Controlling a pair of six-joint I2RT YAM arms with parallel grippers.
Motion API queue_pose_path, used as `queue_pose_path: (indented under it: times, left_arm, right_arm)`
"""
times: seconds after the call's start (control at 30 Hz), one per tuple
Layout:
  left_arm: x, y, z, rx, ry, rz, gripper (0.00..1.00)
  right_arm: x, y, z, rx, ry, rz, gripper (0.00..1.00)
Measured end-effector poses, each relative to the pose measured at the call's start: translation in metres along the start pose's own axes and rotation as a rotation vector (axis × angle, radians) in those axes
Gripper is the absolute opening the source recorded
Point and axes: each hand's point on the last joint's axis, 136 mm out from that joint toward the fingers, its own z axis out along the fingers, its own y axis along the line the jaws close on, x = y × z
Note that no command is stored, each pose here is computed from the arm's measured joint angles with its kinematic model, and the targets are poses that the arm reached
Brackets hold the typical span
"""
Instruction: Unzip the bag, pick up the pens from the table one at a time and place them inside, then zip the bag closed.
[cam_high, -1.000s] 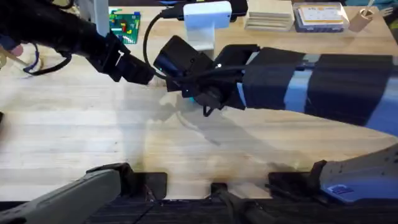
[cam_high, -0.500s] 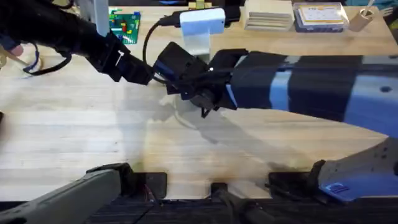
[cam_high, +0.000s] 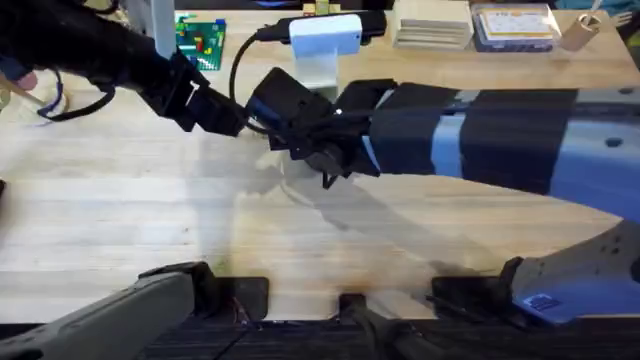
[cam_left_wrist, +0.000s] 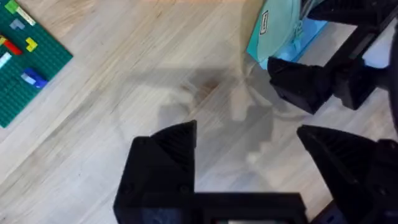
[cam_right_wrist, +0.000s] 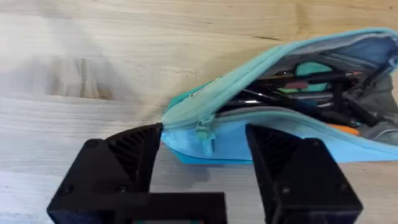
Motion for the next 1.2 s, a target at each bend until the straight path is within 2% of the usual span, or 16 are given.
queue_pose_path:
  times: [0.3, 0.53, 0.83, 1.2]
  left_arm:
    - [0.0, 0.0, 0.0, 0.0, 0.0, 0.0, 0.993]
    - [0.0, 0.0, 0.0, 0.0, 0.0, 0.0, 0.993]
    - [0.0, 0.0, 0.0, 0.0, 0.0, 0.004, 0.993]
    - [0.0, 0.0, 0.0, 0.0, 0.001, 0.007, 0.993]
  right_arm:
    - [-0.001, 0.003, 0.0, -0.013, -0.003, 0.006, 0.652]
    - [-0.001, 0.004, 0.0, -0.016, -0.003, 0.004, 0.609]
    - [-0.005, 0.009, -0.001, -0.039, -0.019, -0.022, 0.399]
    - [-0.005, 0.011, -0.001, -0.048, -0.016, -0.027, 0.269]
